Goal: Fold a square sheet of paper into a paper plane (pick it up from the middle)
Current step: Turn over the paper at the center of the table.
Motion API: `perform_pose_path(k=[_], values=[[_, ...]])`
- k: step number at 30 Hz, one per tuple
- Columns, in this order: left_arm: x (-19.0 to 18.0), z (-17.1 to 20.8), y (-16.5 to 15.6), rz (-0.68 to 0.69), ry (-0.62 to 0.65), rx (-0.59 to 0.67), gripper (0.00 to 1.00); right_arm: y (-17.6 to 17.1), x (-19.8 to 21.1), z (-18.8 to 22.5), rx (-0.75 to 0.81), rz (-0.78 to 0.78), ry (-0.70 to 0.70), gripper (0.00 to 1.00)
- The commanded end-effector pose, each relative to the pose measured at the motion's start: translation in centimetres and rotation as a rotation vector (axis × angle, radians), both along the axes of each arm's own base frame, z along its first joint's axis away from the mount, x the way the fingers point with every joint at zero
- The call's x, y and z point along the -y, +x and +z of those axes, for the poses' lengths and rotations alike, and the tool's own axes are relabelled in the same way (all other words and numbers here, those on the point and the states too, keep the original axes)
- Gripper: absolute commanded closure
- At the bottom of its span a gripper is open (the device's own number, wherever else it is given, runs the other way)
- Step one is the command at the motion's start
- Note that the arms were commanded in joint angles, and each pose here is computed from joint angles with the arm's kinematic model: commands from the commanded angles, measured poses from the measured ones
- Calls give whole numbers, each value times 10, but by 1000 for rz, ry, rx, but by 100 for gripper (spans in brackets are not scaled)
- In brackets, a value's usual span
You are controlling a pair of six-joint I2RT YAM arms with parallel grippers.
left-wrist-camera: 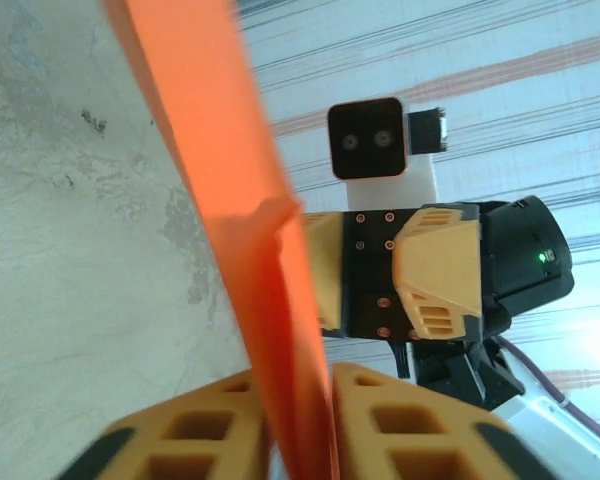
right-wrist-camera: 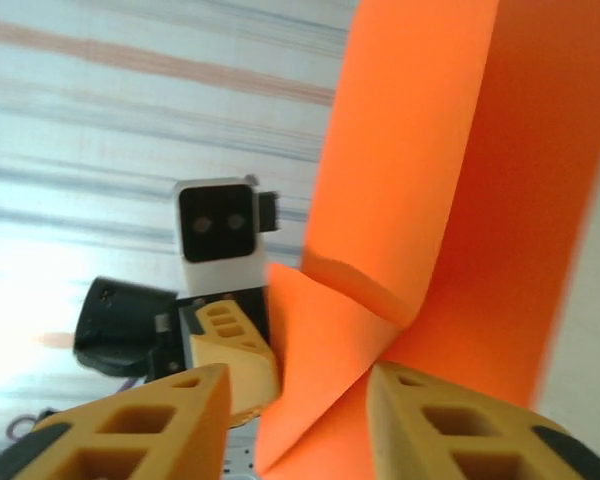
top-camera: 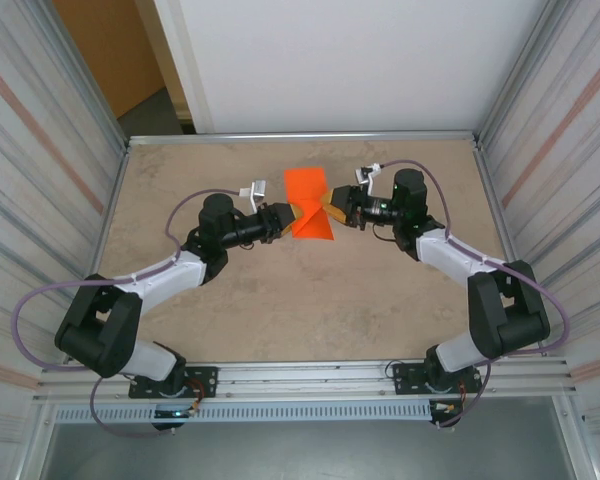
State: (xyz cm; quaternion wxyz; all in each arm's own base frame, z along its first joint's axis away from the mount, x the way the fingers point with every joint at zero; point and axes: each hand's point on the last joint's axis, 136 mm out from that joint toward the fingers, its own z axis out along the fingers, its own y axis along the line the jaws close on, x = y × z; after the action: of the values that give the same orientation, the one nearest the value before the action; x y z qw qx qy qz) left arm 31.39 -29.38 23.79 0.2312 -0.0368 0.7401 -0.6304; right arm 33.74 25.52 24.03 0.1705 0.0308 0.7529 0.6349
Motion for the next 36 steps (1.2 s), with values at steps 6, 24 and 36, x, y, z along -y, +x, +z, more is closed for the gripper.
perform_pose_path(k=[6,24,36], values=[[-15,-30,5,31,127,0,94,0,53,-26,14,-141,-295,43],[-108,-90,-3,91,1556,44,97,-7,124,-64,-34,-383,-696,40],[-37,-127,17,-18,1810,106,89,-45,155,-75,-113,-517,-731,39]])
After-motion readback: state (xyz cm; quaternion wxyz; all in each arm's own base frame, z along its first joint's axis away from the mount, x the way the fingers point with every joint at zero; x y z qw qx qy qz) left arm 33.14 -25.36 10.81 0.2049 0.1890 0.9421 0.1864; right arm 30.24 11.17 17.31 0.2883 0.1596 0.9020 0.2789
